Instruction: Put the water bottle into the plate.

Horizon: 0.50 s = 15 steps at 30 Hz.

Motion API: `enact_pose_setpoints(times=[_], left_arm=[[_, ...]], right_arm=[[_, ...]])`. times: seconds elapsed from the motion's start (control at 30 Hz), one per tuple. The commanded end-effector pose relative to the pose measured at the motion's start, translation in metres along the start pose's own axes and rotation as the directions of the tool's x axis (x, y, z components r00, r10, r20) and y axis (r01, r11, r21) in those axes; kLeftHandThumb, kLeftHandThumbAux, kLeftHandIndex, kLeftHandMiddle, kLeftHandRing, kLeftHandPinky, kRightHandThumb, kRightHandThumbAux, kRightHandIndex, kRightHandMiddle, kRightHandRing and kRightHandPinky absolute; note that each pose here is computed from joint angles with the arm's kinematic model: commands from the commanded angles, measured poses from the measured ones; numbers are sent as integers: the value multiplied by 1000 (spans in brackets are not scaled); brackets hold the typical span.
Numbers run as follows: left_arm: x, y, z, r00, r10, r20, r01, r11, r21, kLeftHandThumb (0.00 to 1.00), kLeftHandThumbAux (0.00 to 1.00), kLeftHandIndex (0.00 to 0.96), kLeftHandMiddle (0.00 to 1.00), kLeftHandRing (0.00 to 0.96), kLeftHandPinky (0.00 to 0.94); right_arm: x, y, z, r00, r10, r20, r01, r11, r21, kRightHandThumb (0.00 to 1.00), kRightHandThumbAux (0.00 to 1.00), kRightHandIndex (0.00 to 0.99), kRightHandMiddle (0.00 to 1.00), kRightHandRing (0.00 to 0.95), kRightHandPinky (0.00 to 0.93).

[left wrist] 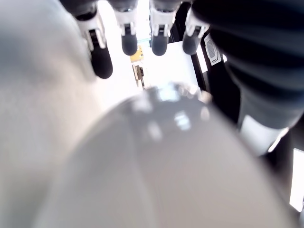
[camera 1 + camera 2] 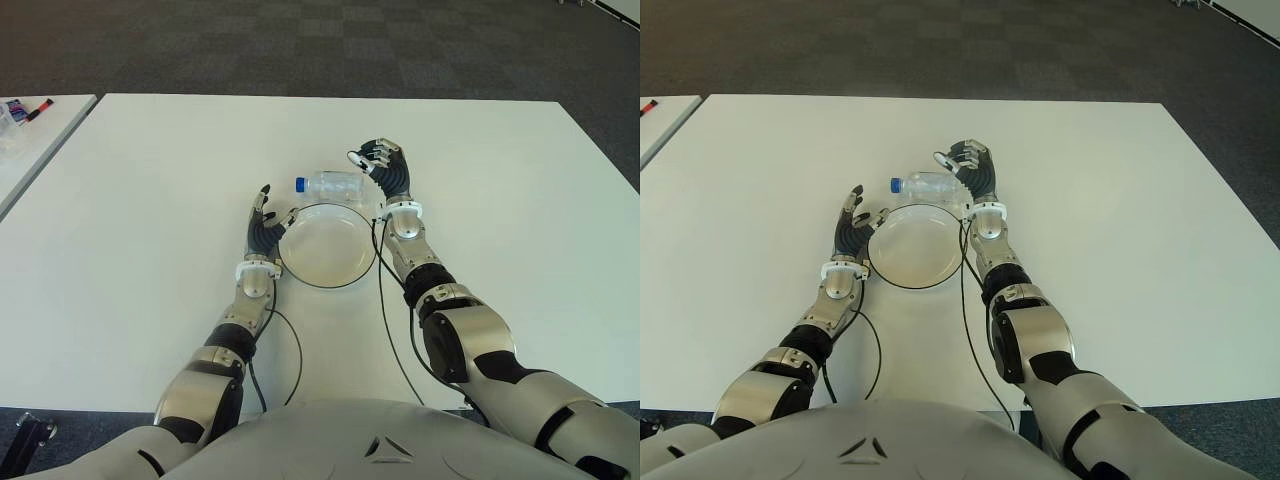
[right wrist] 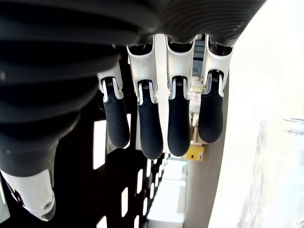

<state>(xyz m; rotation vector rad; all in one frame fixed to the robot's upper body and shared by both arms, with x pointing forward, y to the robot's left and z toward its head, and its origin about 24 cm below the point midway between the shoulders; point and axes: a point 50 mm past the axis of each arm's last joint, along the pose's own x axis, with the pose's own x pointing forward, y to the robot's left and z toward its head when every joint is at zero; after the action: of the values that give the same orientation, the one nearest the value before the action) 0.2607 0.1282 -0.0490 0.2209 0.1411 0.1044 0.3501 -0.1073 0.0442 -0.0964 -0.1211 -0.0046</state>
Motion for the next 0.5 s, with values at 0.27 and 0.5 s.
enact_pose_setpoints(times=[0.27, 0.5], left_arm=[[-29, -8, -41, 976, -40, -213, 46, 999, 25, 244, 615, 19, 0, 0, 0], [-29, -8, -41, 976, -39, -214, 46, 999, 26, 242, 616, 19, 0, 0, 0]], right_arm=[[-4, -1, -6, 999, -36, -27, 36, 999, -3, 952, 654, 430, 496, 471, 522], [-3, -1, -6, 999, -34, -29, 34, 999, -19, 952, 654, 429, 494, 472, 522]])
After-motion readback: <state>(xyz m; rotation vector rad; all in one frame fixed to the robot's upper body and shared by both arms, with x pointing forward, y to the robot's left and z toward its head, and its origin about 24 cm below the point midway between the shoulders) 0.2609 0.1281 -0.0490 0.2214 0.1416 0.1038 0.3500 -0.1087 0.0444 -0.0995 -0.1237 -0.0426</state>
